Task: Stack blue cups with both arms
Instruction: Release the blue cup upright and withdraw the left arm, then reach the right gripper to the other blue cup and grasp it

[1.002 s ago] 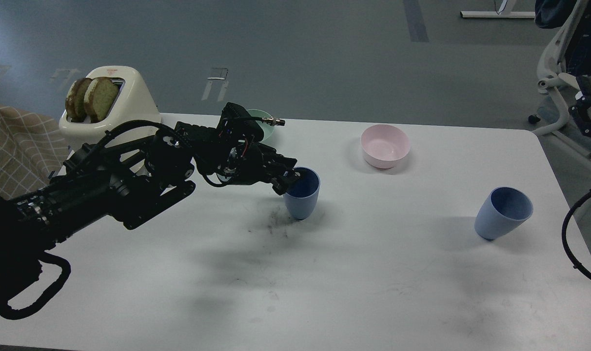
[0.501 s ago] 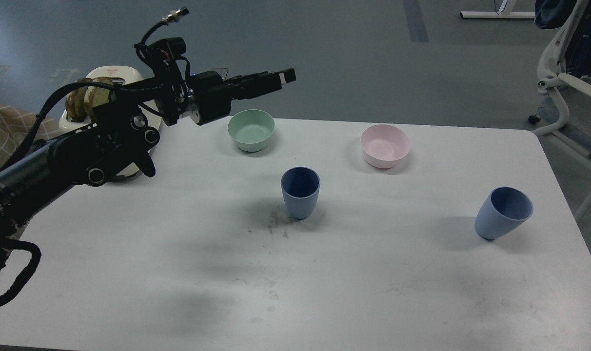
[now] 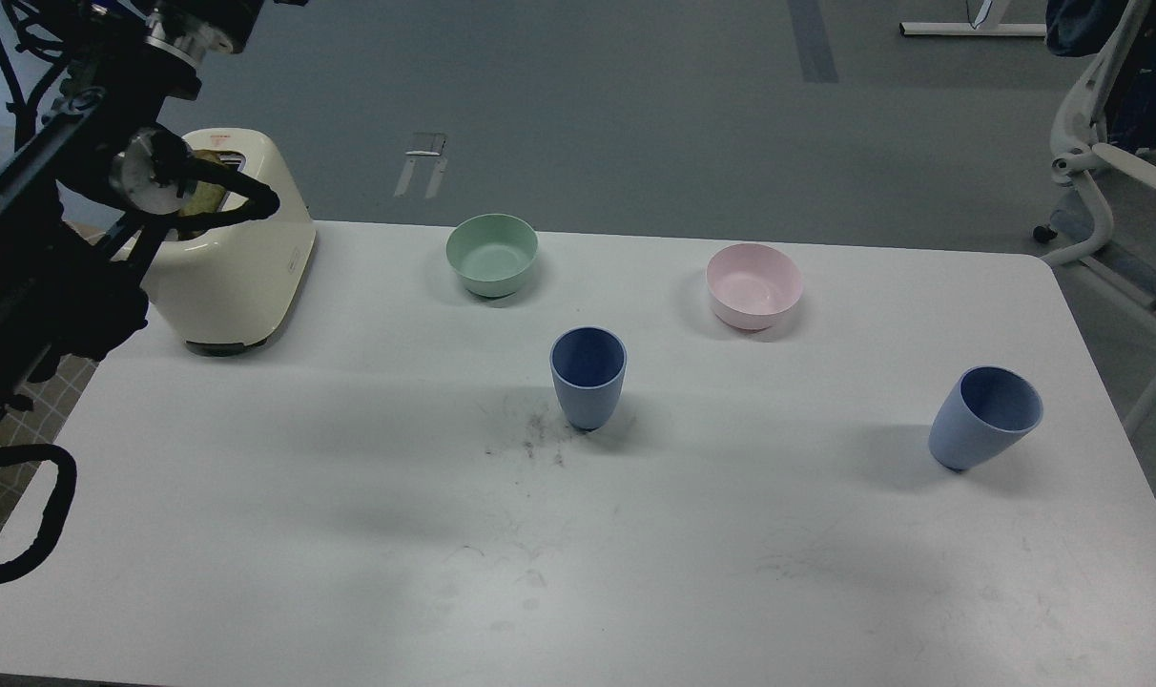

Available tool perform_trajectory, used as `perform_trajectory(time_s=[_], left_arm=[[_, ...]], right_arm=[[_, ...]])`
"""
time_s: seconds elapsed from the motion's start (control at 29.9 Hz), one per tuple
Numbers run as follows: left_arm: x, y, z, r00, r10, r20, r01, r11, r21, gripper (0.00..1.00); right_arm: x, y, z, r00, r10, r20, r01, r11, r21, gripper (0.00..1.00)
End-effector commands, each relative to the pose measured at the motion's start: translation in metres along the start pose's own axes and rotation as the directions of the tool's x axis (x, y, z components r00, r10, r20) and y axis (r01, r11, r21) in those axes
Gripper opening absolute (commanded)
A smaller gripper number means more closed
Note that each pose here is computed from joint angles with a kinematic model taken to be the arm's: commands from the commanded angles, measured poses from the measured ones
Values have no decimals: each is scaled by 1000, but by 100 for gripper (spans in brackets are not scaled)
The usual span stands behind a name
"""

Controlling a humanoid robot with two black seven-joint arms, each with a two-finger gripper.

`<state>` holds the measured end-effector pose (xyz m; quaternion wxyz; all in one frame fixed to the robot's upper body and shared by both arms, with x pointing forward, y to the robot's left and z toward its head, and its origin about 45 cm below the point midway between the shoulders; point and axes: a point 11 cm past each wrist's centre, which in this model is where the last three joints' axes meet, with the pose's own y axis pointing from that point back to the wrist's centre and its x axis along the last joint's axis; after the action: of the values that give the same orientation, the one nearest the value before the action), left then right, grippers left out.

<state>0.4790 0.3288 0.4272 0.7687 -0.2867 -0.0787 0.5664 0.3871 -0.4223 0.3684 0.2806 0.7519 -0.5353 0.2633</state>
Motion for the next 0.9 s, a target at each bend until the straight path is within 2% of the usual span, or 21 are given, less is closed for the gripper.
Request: perform_trajectory(time_s=[0.0,0.07,0.2,0.4,0.53,0.87], left_arm=[[21,8,5,997,63,-43,-64,998,-28,97],[27,17,-3,996,75,-47,-75,997,-6,97],[31,27,-13,995,88,-48,-88,996,21,97],[25,28,-22,994,86,-72,-84,996,29,97],[25,27,-21,994,86,-69,-84,996,29,97],[30,28,-19,994,95,-50,-93,995,39,97]], right_arm=[[-22,-7,-1,974,-102,-202,93,994,-52,100],[-39,-10,7,936,-184,-302,157,981,-110,100],[-64,-12,21,888,-281,-365,229,957,-179,100],[-88,-8,45,792,-380,-478,266,919,-291,100],[-109,5,73,767,-452,-456,304,881,-363,97],[-136,16,90,740,-517,-430,358,845,-398,86]])
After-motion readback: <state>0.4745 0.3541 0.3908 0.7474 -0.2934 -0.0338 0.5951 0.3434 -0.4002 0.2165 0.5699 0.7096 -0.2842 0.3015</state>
